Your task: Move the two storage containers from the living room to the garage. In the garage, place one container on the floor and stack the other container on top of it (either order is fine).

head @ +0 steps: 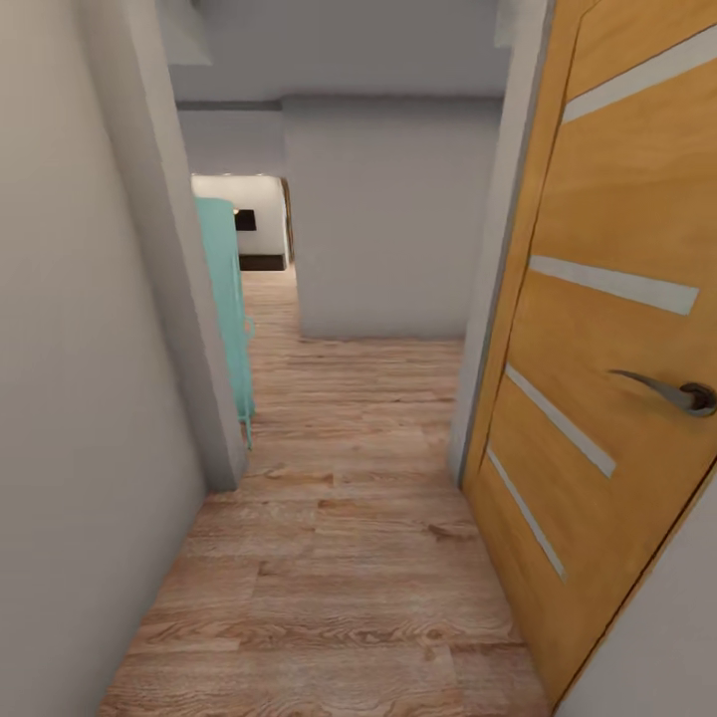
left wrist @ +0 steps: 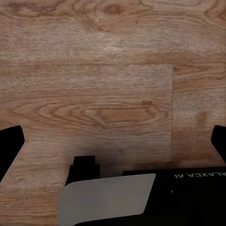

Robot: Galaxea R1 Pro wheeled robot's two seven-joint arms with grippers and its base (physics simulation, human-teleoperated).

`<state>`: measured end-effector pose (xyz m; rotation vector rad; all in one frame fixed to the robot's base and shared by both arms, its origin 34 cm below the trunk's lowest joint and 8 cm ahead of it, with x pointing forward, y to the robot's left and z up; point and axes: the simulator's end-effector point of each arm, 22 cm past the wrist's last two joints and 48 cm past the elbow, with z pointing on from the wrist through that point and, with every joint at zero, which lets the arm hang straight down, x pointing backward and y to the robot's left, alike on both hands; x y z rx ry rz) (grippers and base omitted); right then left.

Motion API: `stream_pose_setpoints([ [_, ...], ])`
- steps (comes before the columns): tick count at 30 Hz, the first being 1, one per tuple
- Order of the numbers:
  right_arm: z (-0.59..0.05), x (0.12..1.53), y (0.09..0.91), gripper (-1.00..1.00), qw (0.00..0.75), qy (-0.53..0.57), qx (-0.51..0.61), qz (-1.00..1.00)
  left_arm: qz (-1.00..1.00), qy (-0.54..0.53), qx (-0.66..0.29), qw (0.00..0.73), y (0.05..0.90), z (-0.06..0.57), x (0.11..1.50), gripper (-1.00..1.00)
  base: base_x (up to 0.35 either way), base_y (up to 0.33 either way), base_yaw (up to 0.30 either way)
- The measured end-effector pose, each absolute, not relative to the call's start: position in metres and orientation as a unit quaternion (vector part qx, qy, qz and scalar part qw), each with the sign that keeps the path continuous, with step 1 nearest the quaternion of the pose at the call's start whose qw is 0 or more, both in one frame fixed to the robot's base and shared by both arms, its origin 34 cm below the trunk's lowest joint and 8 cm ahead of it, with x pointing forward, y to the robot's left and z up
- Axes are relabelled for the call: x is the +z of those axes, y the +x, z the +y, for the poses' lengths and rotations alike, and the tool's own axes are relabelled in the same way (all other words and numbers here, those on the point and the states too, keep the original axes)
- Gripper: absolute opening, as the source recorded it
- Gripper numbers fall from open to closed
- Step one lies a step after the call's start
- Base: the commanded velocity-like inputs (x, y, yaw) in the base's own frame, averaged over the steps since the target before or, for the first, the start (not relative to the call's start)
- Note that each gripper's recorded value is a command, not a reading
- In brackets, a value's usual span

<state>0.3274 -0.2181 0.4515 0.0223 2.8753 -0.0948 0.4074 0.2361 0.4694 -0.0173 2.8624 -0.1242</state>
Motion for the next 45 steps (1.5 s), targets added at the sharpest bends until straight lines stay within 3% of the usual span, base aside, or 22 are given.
stream_pose_setpoints([
  [14, -0.2181, 0.4514, 0.3271, 1.00, 0.132, 0.008, -0.033, 0.991, 0.989, -0.006, -0.043, 0.138, 0.4078, 0.2361, 0.4695, 1.00, 0.320, 0.000, 0.249],
  [45, -0.2231, 0.4513, 0.3274, 1.00, 0.132, 0.009, -0.036, 0.991, 0.990, -0.005, -0.044, 0.138, 0.4076, 0.2348, 0.4695, 1.00, 0.322, 0.000, 0.007],
])
